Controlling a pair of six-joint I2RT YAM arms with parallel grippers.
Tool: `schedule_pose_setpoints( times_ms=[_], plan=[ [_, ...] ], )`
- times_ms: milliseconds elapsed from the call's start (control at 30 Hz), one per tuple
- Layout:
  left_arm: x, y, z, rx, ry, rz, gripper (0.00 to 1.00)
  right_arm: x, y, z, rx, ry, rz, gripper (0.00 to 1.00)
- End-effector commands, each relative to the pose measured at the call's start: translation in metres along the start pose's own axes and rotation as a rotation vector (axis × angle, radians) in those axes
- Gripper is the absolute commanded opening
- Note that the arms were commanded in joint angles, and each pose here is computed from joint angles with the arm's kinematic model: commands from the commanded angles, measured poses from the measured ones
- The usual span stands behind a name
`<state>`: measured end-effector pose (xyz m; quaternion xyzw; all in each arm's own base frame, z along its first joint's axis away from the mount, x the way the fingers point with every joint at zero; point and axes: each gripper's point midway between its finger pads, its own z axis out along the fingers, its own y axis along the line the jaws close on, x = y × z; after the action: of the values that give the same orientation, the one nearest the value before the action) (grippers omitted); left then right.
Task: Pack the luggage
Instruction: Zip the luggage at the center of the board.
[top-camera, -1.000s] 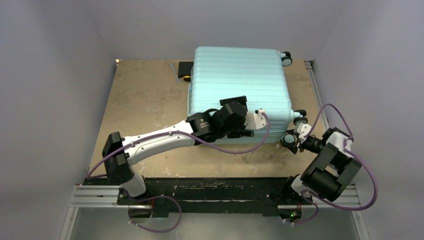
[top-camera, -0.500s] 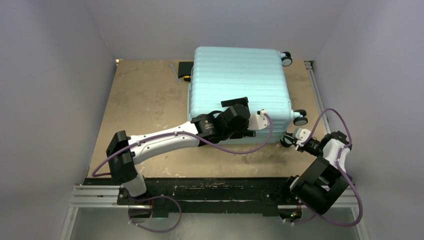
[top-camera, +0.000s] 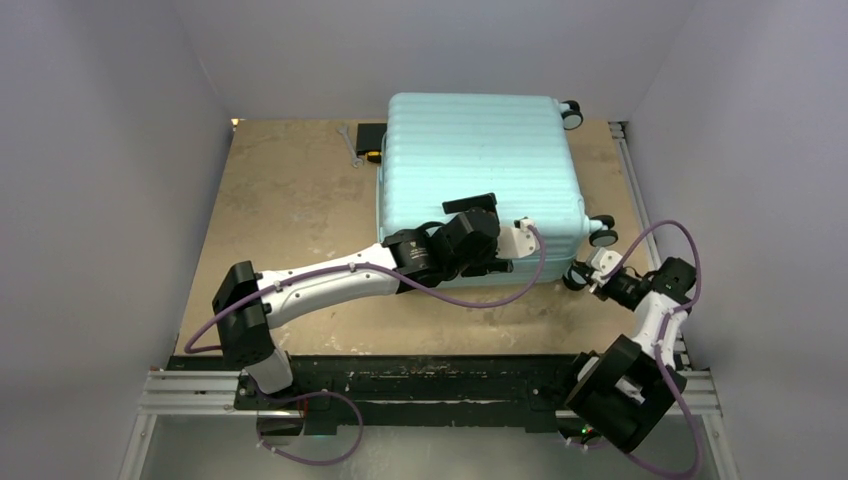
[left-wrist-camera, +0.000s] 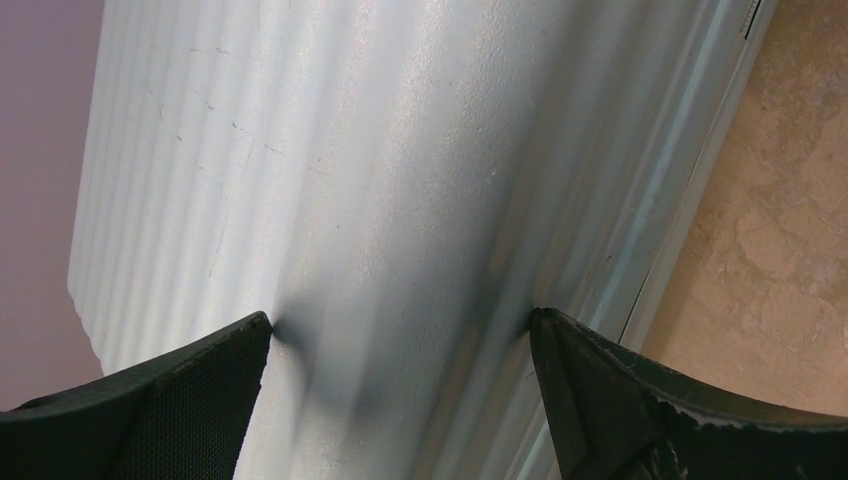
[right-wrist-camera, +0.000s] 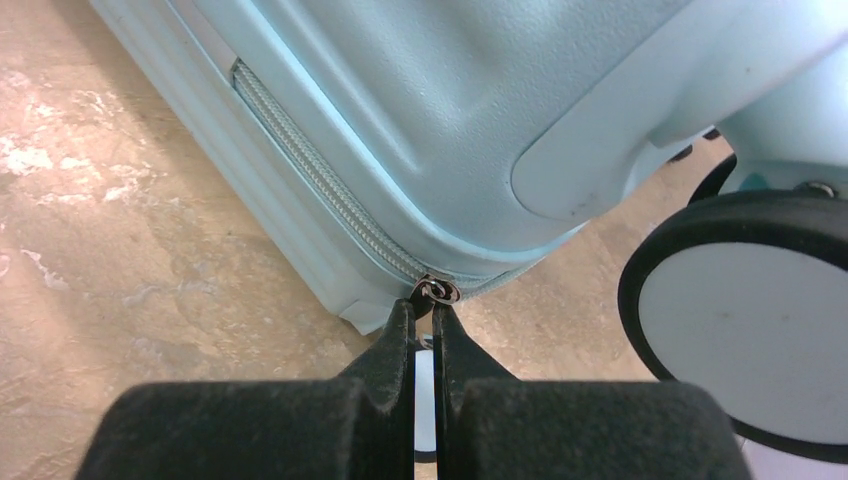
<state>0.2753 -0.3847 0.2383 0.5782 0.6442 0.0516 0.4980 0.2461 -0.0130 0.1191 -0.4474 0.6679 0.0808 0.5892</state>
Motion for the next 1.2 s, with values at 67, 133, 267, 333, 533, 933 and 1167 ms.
schedule_pose_setpoints(
  times_ms=[67,133,267,333,533,933,1167],
  plan=[
    [0.021,-0.014,0.016,-0.01,0.043,-0.009,0.99,0.005,-0.048,-0.007,0.096,-0.017,-0.033,0.0],
    [0.033,-0.022,0.022,-0.01,0.07,0.011,0.99,0.008,-0.052,-0.01,0.101,-0.024,-0.011,0.0],
    [0.053,-0.028,0.029,-0.01,0.11,0.024,0.99,0.016,-0.05,-0.01,0.087,-0.027,0.007,0.0],
    [0.059,-0.023,0.029,-0.015,0.12,0.011,0.99,0.019,-0.05,-0.011,0.089,-0.025,0.01,0.0],
    [0.067,0.018,0.007,-0.016,0.075,-0.118,0.99,0.025,-0.042,-0.01,0.066,-0.023,0.002,0.0],
    [0.149,0.11,-0.036,-0.122,-0.025,-0.689,0.99,0.023,-0.038,-0.01,0.053,-0.031,-0.02,0.0],
    [0.244,0.134,-0.008,-0.218,0.149,-1.053,0.99,0.023,-0.034,-0.01,0.045,-0.028,-0.025,0.0]
  ],
)
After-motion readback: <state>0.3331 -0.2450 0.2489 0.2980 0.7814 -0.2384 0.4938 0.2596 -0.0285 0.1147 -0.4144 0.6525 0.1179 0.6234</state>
